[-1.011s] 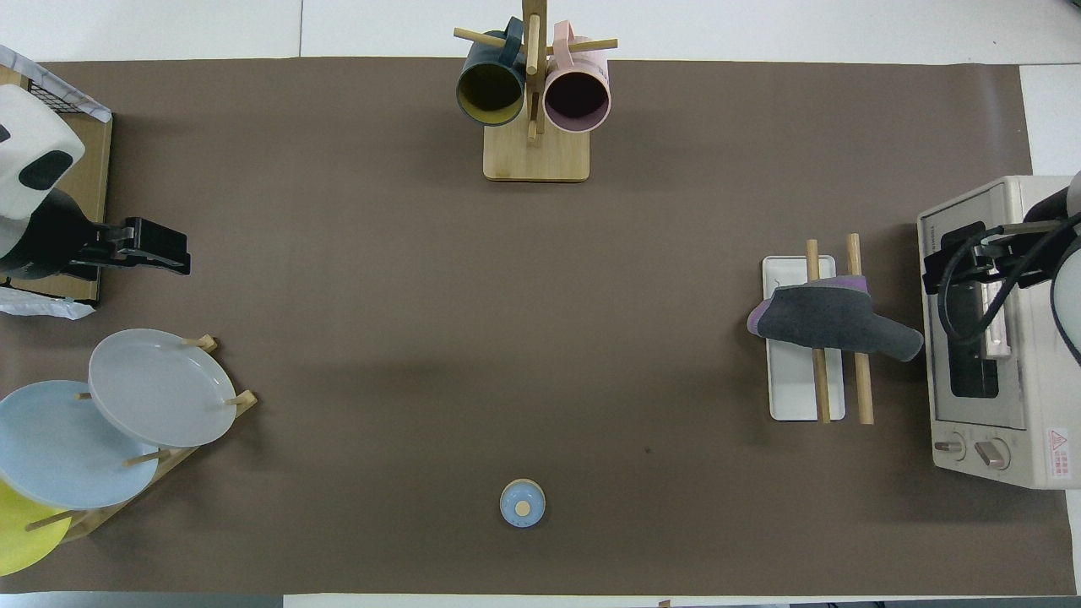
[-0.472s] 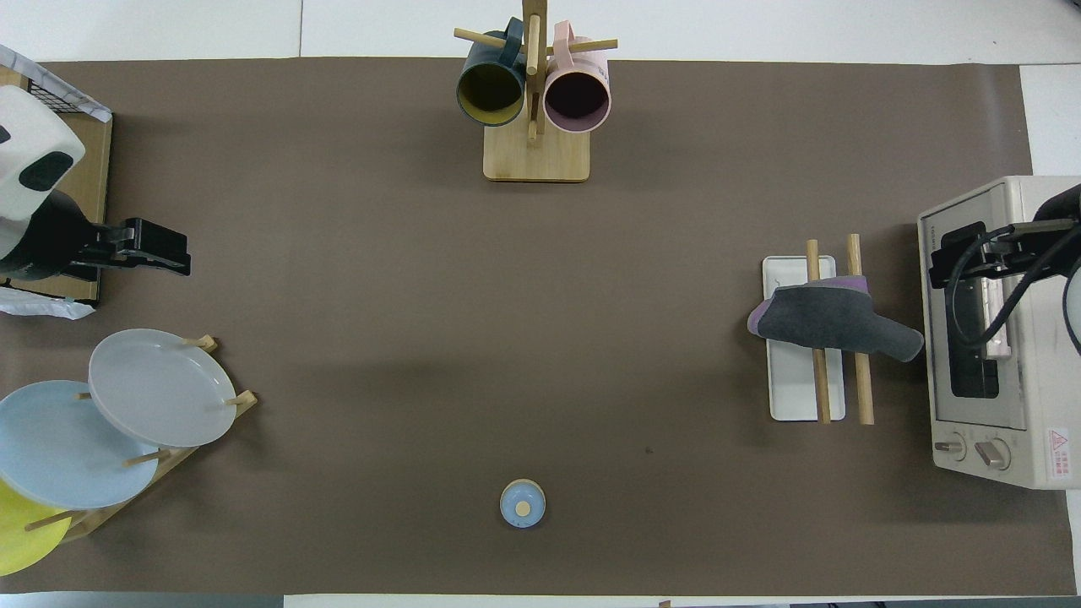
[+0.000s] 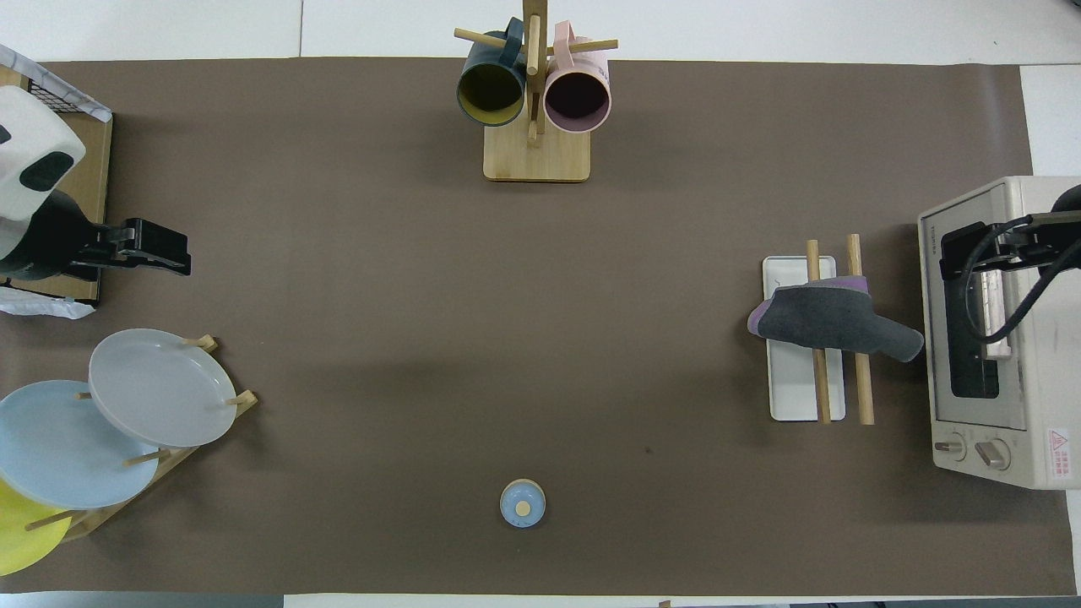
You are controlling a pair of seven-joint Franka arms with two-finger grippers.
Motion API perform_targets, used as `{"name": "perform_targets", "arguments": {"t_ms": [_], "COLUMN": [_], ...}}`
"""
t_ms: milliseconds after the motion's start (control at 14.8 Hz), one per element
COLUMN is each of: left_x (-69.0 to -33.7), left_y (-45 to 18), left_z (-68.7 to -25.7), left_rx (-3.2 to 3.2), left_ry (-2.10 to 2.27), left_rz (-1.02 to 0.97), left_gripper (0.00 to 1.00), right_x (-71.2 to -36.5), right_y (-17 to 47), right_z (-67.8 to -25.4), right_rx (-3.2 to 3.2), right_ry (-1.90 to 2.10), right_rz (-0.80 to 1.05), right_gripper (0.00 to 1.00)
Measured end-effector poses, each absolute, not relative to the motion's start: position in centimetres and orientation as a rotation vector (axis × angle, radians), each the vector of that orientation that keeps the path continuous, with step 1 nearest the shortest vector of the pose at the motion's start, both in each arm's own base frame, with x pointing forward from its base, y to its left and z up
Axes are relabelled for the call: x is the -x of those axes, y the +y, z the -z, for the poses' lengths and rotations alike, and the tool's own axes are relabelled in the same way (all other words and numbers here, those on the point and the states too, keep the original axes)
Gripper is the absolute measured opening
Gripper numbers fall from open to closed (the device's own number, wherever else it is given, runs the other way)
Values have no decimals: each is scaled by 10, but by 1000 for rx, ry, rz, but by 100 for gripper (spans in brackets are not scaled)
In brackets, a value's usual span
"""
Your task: Fold towel and hang on rack
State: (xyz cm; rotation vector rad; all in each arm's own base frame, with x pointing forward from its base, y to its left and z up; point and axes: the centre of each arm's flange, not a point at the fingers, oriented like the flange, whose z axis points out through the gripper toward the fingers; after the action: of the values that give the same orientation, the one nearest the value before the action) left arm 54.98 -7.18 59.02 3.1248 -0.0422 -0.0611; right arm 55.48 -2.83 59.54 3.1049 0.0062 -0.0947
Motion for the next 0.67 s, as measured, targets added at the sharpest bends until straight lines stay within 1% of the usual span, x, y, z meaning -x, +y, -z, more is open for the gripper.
{"name": "perform_targets", "arguments": {"t_ms": [674], "left_x": [-550], "left_y": [-72], "left_z": [-590], "left_rx": [-3125], "left_ry": [-42], "left_rz": [61], "left_gripper": [100], "right_x": [-553], "right_y": [-21], "right_z": [-615], "right_rx": [-3120], "right_ry": [20], "right_rz": [48], "right_gripper": [100]}}
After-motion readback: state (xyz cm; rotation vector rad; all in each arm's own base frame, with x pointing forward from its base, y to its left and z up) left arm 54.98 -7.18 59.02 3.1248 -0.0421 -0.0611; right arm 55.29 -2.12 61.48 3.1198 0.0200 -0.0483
